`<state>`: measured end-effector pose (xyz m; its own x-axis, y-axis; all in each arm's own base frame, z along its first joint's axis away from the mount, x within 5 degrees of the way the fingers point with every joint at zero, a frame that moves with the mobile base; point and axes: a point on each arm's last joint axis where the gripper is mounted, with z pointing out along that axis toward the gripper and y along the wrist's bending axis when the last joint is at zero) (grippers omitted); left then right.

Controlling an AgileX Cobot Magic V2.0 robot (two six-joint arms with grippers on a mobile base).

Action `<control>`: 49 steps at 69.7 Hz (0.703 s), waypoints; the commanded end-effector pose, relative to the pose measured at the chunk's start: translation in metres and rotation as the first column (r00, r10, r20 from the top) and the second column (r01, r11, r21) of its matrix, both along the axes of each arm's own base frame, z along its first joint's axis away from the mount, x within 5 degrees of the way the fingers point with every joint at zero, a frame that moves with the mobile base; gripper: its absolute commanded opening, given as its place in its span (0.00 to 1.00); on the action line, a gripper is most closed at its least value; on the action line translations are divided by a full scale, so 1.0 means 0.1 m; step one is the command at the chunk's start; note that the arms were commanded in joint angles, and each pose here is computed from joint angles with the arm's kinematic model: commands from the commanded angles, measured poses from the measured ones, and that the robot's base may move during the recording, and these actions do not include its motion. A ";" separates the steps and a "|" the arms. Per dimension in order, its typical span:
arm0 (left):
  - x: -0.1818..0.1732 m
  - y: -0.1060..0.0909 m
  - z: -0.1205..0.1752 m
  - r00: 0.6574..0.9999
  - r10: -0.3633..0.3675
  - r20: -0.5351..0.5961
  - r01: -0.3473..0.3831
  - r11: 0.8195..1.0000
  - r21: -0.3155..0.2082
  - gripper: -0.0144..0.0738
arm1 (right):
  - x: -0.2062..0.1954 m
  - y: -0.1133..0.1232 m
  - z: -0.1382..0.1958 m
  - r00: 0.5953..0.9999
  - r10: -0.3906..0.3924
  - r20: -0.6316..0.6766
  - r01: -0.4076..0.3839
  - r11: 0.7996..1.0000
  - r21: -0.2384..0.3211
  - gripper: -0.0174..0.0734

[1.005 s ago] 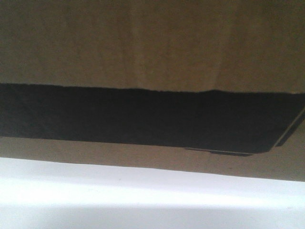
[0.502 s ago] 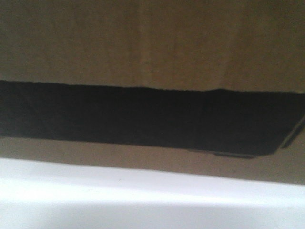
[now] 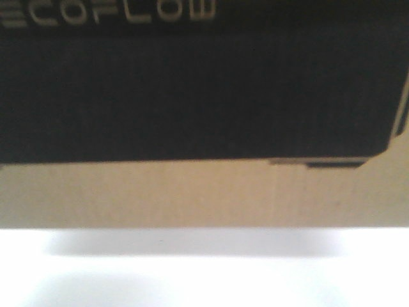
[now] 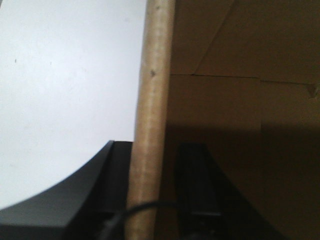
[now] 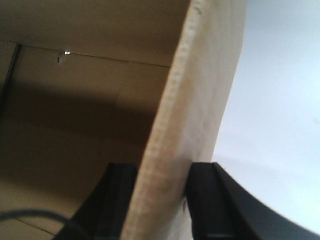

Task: Grab box from left shelf to table start
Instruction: 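Lower the box with both grippers onto the white table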

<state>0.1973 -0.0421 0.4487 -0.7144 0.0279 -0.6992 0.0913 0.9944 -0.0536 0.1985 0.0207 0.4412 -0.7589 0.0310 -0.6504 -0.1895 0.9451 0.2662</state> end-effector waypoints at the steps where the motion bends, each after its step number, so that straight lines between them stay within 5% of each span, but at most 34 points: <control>1: 0.05 -0.12 0.05 0.989 -0.148 0.013 0.147 0.989 0.030 0.06 | 0.16 -0.02 -0.02 0.998 0.053 -0.015 -0.054 0.997 -0.047 0.26; 24: 0.83 -0.26 -0.50 0.982 -0.123 -0.142 0.130 0.991 0.038 0.06 | 0.90 0.16 -0.58 0.979 0.138 -0.149 -0.147 0.988 -0.055 0.26; 49: 1.25 -0.32 -0.86 0.979 -0.108 -0.172 0.116 0.992 0.038 0.06 | 1.29 0.17 -0.99 0.969 0.120 -0.218 -0.139 0.987 -0.078 0.26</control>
<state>0.3268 -0.0627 0.3485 -0.8466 0.0658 -0.5282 0.0780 0.9970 -0.0008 0.3192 0.0341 0.3404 -0.9067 -0.1112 -0.4068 -0.2193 0.9483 0.2295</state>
